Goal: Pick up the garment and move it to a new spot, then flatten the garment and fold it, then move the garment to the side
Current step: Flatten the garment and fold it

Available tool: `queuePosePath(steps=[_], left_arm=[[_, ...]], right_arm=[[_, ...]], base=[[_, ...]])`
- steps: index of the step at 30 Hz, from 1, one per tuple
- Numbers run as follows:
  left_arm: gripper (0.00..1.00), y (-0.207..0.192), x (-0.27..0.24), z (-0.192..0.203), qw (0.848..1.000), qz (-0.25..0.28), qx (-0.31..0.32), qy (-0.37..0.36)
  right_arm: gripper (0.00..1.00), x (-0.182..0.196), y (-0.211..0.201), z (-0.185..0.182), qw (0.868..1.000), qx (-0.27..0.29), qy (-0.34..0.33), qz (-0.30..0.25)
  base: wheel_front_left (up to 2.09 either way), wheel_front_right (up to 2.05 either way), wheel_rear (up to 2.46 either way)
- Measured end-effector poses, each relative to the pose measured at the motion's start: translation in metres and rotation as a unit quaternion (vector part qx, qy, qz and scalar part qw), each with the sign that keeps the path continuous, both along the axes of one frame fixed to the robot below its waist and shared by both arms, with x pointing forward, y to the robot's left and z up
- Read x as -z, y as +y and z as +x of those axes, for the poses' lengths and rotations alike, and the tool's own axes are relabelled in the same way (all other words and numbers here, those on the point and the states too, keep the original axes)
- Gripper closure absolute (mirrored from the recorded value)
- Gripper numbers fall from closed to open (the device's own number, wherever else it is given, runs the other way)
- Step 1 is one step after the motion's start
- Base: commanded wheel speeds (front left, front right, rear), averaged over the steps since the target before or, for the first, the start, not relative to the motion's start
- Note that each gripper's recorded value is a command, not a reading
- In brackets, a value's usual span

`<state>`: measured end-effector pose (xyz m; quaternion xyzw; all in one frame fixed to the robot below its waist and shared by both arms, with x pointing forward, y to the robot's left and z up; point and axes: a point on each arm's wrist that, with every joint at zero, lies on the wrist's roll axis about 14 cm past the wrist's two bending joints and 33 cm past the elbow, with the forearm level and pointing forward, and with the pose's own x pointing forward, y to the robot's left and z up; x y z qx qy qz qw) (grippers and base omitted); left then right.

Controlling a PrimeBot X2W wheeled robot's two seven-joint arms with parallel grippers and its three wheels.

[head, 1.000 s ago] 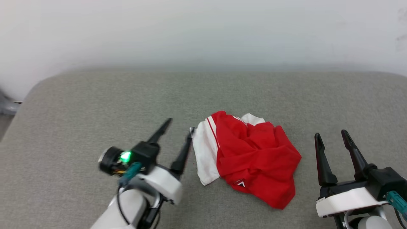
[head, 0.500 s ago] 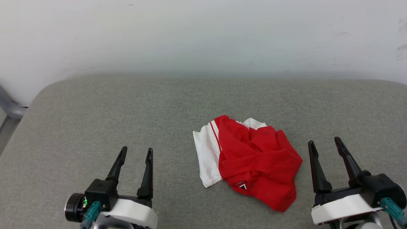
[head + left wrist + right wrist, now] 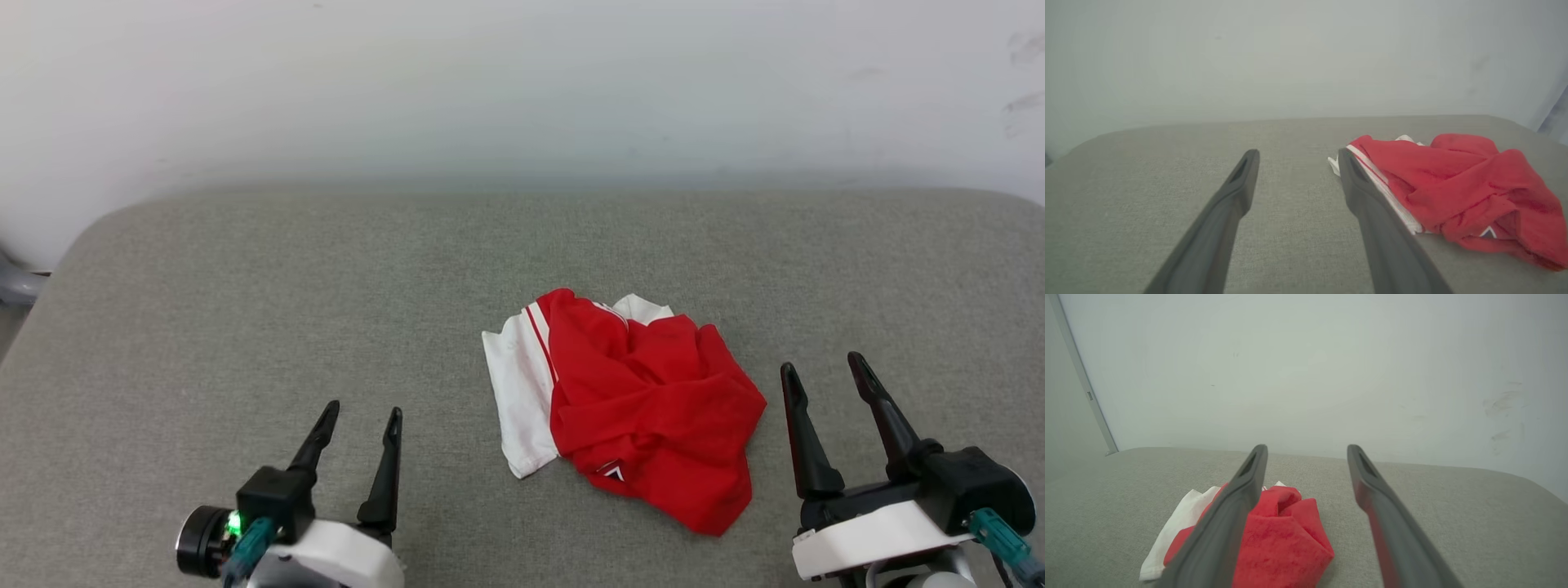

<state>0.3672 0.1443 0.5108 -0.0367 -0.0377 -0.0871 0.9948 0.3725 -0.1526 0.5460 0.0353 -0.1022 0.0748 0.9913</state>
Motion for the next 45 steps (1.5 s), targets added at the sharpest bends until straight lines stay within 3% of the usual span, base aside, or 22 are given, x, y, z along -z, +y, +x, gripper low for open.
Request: queuePosePath(steps=[9, 15, 22, 31, 32, 33, 34, 40, 45], left_arm=[[0.00, -0.034, 0.025, 0.042, 0.988, 0.029, 0.077, 0.133], [0.00, -0.058, 0.045, 0.069, 0.965, 0.053, 0.123, 0.226], [0.00, -0.072, 0.070, 0.099, 0.945, 0.085, 0.140, 0.282], [0.00, -0.082, 0.123, 0.104, 0.918, 0.103, 0.155, 0.351], [0.18, -0.083, 0.128, 0.104, 0.915, 0.105, 0.158, 0.357], [0.53, -0.082, 0.130, 0.104, 0.914, 0.105, 0.159, 0.359], [0.98, -0.081, 0.132, 0.105, 0.914, 0.107, 0.156, 0.358], [1.00, -0.070, 0.129, 0.108, 0.924, 0.103, 0.143, 0.339], [1.00, -0.039, 0.101, 0.119, 0.948, 0.098, 0.090, 0.290]], right_arm=[[0.00, 0.009, -0.009, 0.009, 1.000, 0.014, 0.012, -0.008], [0.00, 0.021, -0.017, 0.018, 0.999, 0.025, 0.028, -0.009], [0.00, 0.034, -0.025, 0.027, 0.998, 0.036, 0.046, -0.013], [0.00, 0.049, -0.031, 0.036, 0.997, 0.045, 0.065, -0.017], [0.00, 0.051, -0.032, 0.037, 0.997, 0.046, 0.068, -0.017], [0.00, 0.052, -0.032, 0.037, 0.996, 0.045, 0.069, -0.017], [0.00, 0.053, -0.031, 0.038, 0.996, 0.045, 0.070, -0.017], [0.00, 0.053, -0.028, 0.041, 0.997, 0.040, 0.070, -0.015], [0.00, 0.047, -0.022, 0.039, 0.998, 0.031, 0.061, -0.013]], base=[[0.00, 0.00, 0.00], [0.00, 0.00, 0.00], [0.00, 0.00, 0.00], [0.00, 0.00, 0.00], [0.00, 0.00, 0.00], [0.00, 0.00, 0.00], [0.00, 0.00, 0.00], [0.00, 0.00, 0.00], [0.00, 0.00, 0.00]])
